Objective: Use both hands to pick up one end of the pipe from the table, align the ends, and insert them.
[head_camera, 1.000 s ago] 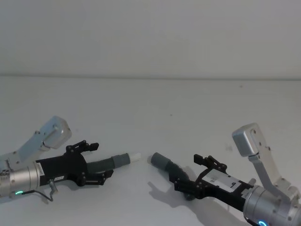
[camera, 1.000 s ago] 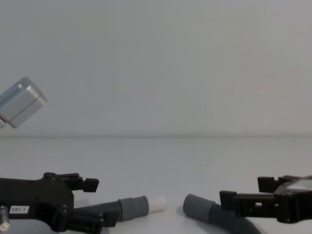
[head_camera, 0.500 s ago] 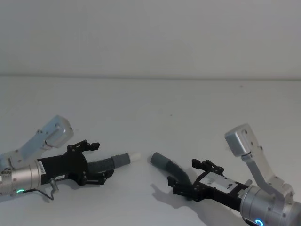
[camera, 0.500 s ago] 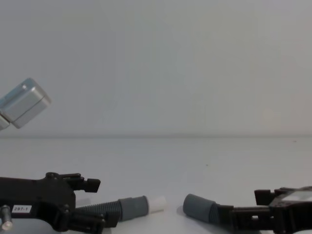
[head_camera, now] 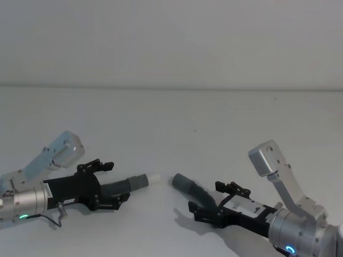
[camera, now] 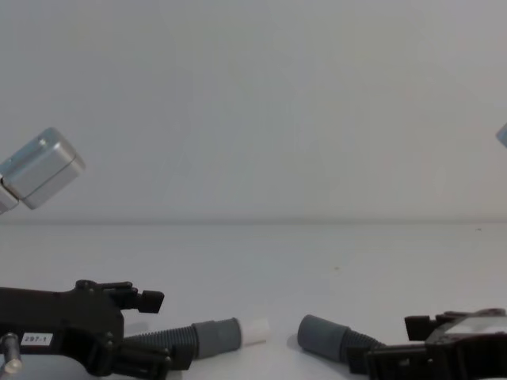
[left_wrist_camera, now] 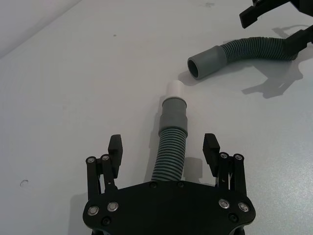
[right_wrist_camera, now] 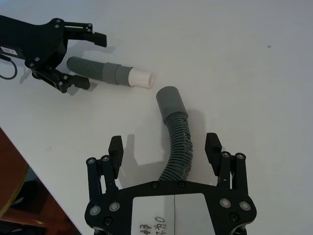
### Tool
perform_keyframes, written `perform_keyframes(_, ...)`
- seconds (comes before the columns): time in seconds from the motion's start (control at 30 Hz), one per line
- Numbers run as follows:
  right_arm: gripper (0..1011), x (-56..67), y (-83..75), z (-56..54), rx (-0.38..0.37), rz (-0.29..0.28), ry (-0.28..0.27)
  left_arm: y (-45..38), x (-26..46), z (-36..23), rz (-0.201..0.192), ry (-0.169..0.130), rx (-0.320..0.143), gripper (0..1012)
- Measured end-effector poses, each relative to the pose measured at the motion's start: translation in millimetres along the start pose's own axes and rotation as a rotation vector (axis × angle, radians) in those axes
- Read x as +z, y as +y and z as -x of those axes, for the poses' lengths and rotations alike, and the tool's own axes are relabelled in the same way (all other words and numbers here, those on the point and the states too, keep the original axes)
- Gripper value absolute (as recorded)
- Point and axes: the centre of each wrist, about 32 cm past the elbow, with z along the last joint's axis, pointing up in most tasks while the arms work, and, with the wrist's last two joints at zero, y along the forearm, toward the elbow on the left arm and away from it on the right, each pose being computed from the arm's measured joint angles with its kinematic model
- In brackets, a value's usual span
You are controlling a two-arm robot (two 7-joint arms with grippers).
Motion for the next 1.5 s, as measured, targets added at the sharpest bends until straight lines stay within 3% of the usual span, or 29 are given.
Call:
perform_keyframes(0.6, 1000, -1.2, 10.5, -2.6, 0.001, 0.047, -0.007, -0.5, 0.1, -0.4, -0.001, -0.001, -0.001, 1001)
perform_keyframes(1.07, 998, -2.8, 15.7, -4.0, 0.000, 0.049, -0.015, -0.5, 0.3, -0.6, -0.001, -0.002, -0.001, 1001)
perform_keyframes(1.3, 866, -2.9, 16.8, -4.3, 0.000, 0.045, -0.018, -0.5, 0.3, -0.5, -0.001, -0.002, -0.001, 1001)
perform_keyframes(1.5, 659, -2.9, 17.4, -4.4, 0.000, 0.043, -0.020, -0.5, 0.3, -0.5, -0.001, -0.002, -0.001, 1001)
